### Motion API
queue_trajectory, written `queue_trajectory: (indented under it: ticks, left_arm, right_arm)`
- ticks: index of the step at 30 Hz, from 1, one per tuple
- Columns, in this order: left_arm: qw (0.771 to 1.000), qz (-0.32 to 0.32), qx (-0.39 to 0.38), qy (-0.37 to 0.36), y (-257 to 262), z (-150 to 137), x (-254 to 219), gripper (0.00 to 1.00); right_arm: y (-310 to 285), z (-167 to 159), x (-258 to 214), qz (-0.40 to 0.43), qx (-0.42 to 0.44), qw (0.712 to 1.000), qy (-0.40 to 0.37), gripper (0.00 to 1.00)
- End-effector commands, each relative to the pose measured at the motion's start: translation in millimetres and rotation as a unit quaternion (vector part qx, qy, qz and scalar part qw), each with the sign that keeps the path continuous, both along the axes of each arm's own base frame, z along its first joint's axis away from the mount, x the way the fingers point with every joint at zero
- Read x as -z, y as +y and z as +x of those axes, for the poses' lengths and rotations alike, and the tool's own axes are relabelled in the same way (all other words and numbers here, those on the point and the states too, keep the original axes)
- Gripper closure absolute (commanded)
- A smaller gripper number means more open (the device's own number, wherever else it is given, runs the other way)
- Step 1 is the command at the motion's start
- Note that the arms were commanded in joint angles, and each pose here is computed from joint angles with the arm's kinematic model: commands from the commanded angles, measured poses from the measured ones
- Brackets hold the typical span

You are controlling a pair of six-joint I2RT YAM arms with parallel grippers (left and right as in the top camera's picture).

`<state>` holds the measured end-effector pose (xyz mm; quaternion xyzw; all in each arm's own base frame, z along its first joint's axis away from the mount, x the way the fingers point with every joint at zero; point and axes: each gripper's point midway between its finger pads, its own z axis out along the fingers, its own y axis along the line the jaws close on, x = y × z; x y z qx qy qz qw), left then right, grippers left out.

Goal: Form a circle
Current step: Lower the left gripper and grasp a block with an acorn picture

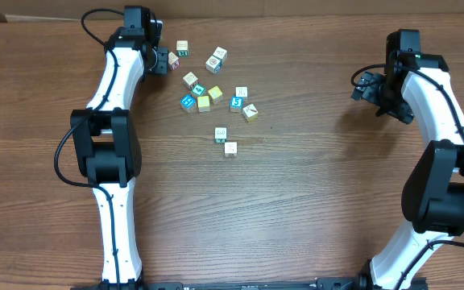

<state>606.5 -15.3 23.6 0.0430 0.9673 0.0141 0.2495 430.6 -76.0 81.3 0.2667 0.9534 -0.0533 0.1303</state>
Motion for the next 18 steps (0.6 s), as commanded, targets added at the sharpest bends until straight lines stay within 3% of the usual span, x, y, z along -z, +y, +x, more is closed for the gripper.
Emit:
queue_trajectory:
  ticks: [1,5,11,18]
  left_arm:
    - [1.000,0.002,-0.004,0.004,0.3,0.6,2.9,0.90]
    - [1.000,-0.008,-0.023,-0.001,0.4,-3.3,-27.3,0.88]
    - [0.998,-0.026,-0.048,-0.032,1.4,-22.5,-111.7,0.87]
    - [0.993,-0.105,-0.043,-0.016,-22.6,-95.4,-208.4,0.90]
  right_arm:
    - [-3.1,6.1,-17.6,-0.008,0.002,1.000,-0.023,0.00]
    - [-3.1,6.1,-17.6,-0.008,0.002,1.000,-0.023,0.00]
    - [-3.1,6.1,-17.6,-0.008,0.002,1.000,-0.023,0.00]
    - [-3.1,6.1,-17.6,-0.008,0.002,1.000,-0.023,0.00]
